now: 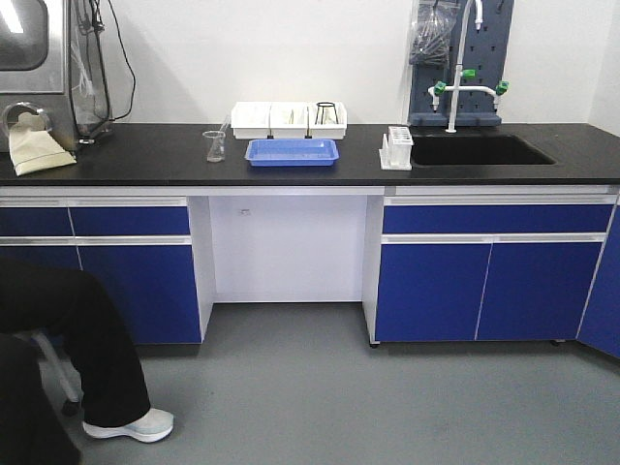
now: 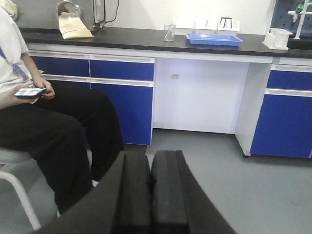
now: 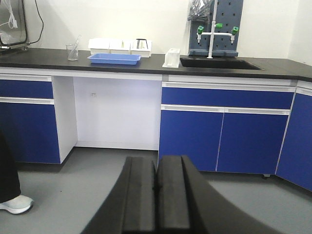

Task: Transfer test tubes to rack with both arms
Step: 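Drive the base up to the bench with the beaker and tray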

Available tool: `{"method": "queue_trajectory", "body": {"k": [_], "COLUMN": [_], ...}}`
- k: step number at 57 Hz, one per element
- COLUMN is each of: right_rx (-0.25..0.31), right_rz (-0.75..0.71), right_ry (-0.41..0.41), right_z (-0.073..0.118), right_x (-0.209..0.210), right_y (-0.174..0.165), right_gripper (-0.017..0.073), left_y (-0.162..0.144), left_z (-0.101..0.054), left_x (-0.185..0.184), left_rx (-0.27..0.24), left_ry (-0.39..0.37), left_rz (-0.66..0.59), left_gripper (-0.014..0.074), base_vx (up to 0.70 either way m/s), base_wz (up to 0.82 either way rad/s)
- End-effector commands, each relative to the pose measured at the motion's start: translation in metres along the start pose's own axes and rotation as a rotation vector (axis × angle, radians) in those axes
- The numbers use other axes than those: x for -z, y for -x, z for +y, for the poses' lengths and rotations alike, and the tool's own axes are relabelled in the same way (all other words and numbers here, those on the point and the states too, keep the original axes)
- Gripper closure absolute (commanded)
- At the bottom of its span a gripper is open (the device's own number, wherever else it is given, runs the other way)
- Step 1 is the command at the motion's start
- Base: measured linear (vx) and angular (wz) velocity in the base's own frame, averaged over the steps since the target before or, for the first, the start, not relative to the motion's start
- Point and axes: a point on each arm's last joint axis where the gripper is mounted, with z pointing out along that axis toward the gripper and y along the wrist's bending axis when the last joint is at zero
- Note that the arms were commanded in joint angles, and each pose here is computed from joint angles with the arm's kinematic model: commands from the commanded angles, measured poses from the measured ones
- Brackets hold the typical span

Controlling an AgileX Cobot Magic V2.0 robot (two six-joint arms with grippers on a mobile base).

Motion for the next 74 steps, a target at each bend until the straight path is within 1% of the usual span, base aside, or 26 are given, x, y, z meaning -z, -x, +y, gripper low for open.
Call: {"method": "queue_trajectory", "body": {"k": [1, 50, 74], "right_rx": [0.017, 0.017, 0.017], "right_rz": [-0.084, -0.084, -0.084], "right_ry": [-0.006, -0.006, -0.006], "right_z": [-0.0001, -0.0001, -0.0001], "right_x": [0.0005, 0.0005, 0.0005], "right_y": [0.0038, 0.0038, 0.0038], "right_gripper": [0.0568, 0.0568, 0.0568], "left_y": [0.0159, 0.0159, 0.0159], "left_z": [-0.0014, -0.0014, -0.0014], "left_x": [0.0025, 0.0025, 0.0025], "left_rx": [0.006, 0.006, 0.006], "left_ry": [-0.011, -0.011, -0.011], "left_rz": [-0.108, -0.108, -0.108], "left_gripper": [0.0598, 0.0598, 0.0598], "base_vx": [0.0, 0.0, 0.08], "base_wz": [0.0, 0.0, -0.02]}}
